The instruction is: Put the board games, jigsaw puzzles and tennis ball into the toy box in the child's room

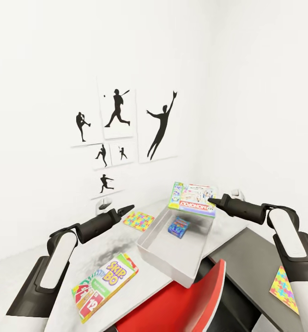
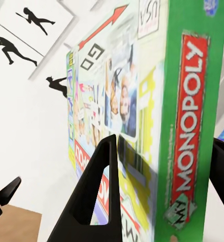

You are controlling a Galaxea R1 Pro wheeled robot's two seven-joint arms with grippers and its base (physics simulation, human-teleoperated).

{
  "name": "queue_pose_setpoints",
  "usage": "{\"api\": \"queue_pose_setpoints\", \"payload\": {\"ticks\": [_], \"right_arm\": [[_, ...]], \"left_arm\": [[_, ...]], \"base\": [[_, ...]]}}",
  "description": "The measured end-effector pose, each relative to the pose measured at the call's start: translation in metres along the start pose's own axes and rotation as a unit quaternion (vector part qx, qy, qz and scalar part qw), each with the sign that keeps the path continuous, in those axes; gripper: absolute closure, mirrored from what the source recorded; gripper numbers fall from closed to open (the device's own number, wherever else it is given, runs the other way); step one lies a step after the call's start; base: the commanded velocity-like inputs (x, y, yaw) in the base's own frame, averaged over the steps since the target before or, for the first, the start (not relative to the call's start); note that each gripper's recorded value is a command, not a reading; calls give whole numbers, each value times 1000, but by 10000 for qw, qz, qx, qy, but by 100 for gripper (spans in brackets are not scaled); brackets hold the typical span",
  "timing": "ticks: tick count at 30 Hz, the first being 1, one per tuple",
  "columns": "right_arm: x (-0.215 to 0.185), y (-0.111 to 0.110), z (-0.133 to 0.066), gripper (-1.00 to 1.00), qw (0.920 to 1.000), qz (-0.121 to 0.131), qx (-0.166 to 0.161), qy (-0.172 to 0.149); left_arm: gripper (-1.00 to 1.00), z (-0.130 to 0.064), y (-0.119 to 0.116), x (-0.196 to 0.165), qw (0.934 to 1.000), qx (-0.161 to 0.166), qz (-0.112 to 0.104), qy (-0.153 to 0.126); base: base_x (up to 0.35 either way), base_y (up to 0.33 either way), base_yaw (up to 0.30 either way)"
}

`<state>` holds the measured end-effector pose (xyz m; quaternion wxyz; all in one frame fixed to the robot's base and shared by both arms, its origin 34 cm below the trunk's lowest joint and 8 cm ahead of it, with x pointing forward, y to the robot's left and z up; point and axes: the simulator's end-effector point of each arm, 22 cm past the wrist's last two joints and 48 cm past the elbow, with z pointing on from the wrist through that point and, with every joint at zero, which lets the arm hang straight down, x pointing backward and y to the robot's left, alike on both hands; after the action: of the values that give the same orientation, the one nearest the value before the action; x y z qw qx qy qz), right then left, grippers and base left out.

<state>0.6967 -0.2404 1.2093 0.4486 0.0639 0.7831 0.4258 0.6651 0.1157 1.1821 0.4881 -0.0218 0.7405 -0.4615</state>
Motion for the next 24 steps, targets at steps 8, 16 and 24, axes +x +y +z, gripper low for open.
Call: {"api": "queue_pose_setpoints", "payload": {"ticks": [8,16,24], "right_arm": [[0,5,0,100,10000,-52,-36,-8],[4,5,1,100,10000,-71,-36,27],[3,5,1,100,10000,-56,-33,20]], "left_arm": [[-100,0,-1,0,10000,23,-19,0],[-100,0,-1,0,10000,24,-14,-4],[-100,-1,-1,-1,10000,29,-11,-8]], "base": [[-136,53,-13],[-56,126,-2],[-6,16,0]]}}
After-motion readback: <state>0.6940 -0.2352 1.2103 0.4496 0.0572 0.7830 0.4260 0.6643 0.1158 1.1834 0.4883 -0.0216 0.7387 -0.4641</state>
